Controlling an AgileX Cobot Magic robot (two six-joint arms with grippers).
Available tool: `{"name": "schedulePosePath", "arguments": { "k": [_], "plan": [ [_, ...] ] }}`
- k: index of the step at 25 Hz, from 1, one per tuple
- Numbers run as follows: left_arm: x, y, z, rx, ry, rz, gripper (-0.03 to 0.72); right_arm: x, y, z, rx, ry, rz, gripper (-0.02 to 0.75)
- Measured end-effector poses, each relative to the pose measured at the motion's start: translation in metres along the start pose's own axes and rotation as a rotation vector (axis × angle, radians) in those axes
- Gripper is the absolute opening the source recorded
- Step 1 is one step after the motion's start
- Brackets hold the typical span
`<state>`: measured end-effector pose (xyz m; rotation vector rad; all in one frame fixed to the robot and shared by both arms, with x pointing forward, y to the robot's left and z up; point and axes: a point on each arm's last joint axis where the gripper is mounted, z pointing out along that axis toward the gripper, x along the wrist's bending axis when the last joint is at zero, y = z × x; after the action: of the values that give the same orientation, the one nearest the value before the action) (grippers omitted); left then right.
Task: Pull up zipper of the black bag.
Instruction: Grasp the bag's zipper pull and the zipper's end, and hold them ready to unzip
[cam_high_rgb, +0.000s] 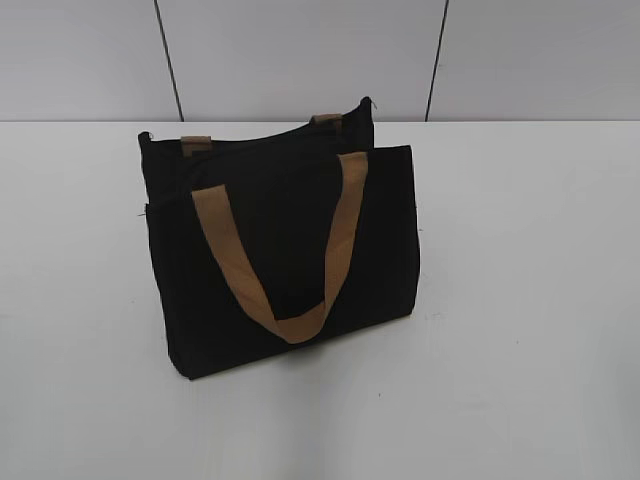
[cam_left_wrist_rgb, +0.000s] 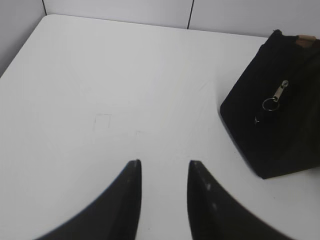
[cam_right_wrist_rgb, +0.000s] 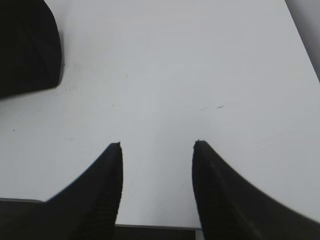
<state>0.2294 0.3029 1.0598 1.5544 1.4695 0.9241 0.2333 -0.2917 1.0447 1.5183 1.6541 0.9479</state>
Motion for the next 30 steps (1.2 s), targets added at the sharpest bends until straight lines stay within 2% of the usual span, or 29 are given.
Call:
{"name": "schedulePosePath", "arguments": {
  "k": [23, 26, 30],
  "plan": [
    [0.0, 0.001, 0.002, 0.007, 0.0, 0.0, 0.239, 0.0, 0.0, 0.0, 0.0, 0.0, 0.0, 0.36],
    [0.0, 0.011, 0.003, -0.002, -0.002, -0.001, 0.239, 0.0, 0.0, 0.0, 0.0, 0.0, 0.0, 0.36],
    [-0.001, 0.036, 0.004, -0.07, -0.009, -0.005, 0.239, 0.0, 0.0, 0.0, 0.0, 0.0, 0.0, 0.36]
  ]
}}
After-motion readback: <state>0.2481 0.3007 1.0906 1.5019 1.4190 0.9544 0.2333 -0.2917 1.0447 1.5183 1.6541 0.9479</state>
